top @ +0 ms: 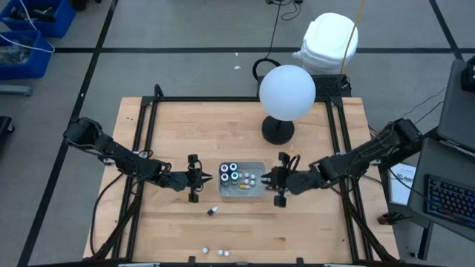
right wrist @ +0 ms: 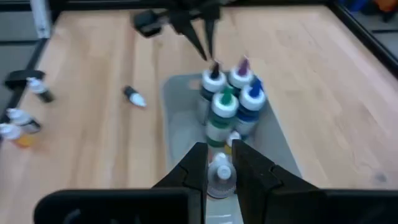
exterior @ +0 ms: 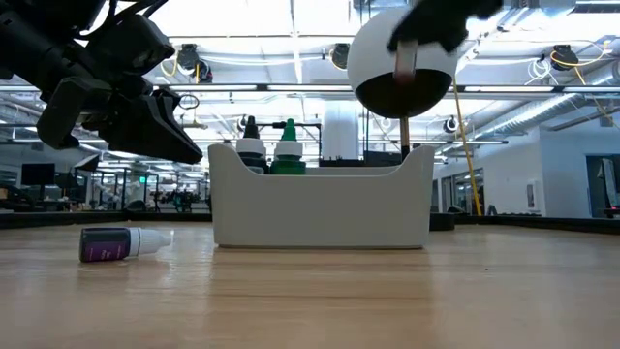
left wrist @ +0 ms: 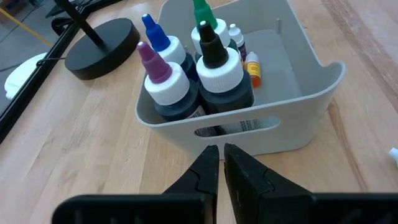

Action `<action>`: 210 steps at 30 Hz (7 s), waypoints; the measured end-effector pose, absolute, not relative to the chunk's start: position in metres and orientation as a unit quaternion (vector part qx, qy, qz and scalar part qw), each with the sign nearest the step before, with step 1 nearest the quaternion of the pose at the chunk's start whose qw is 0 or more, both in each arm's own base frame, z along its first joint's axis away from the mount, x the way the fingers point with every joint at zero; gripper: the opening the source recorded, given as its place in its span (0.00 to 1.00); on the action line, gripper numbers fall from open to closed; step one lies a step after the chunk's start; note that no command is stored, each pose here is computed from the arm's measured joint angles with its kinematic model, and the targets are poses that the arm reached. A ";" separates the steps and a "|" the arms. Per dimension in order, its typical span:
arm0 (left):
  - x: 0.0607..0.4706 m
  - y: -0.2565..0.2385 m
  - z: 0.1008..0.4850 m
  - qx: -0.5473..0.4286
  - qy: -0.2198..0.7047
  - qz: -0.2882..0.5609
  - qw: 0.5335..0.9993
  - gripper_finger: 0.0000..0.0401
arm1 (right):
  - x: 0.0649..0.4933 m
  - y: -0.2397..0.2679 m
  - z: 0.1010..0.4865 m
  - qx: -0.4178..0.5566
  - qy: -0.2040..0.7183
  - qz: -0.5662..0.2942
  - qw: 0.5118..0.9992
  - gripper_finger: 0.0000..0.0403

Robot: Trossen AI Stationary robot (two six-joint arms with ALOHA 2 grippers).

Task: Pick & Place food coloring
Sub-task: Put the small orange food coloring bottle into the gray bin, then put the small green food coloring bottle into the gray bin

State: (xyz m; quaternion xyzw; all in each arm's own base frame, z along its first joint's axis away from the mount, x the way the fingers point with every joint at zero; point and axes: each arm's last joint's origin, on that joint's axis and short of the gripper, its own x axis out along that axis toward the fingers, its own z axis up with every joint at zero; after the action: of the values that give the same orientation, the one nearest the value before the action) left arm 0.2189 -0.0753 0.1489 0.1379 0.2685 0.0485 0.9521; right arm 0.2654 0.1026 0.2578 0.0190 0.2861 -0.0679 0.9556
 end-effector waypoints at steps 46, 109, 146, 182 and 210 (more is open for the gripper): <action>0.221 -0.069 0.148 0.133 0.273 0.062 0.951 0.09 | 0.306 0.038 0.190 0.020 0.297 -0.131 0.946 0.10; 0.220 -0.068 0.147 0.124 0.280 0.066 0.950 0.09 | 0.211 0.063 0.220 0.022 0.186 -0.069 0.980 0.03; 0.230 -0.066 0.157 0.035 0.287 0.073 0.955 0.09 | 0.123 0.028 0.163 0.026 0.040 -0.043 0.998 0.00; 0.309 -0.315 0.231 -0.015 0.678 -0.034 0.734 0.37 | 0.123 0.029 0.166 0.009 0.024 -0.027 0.999 0.00; 0.306 -0.316 0.179 0.047 0.658 -0.071 0.748 0.50 | 0.123 0.028 0.166 0.002 0.023 -0.027 0.999 0.00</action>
State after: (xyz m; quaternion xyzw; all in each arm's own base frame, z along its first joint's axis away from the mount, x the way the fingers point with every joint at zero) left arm 0.3062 -0.3158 0.1795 0.0471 0.6577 -0.0706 0.7485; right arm 0.1229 0.0285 0.1662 0.0025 0.0229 -0.0273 0.9994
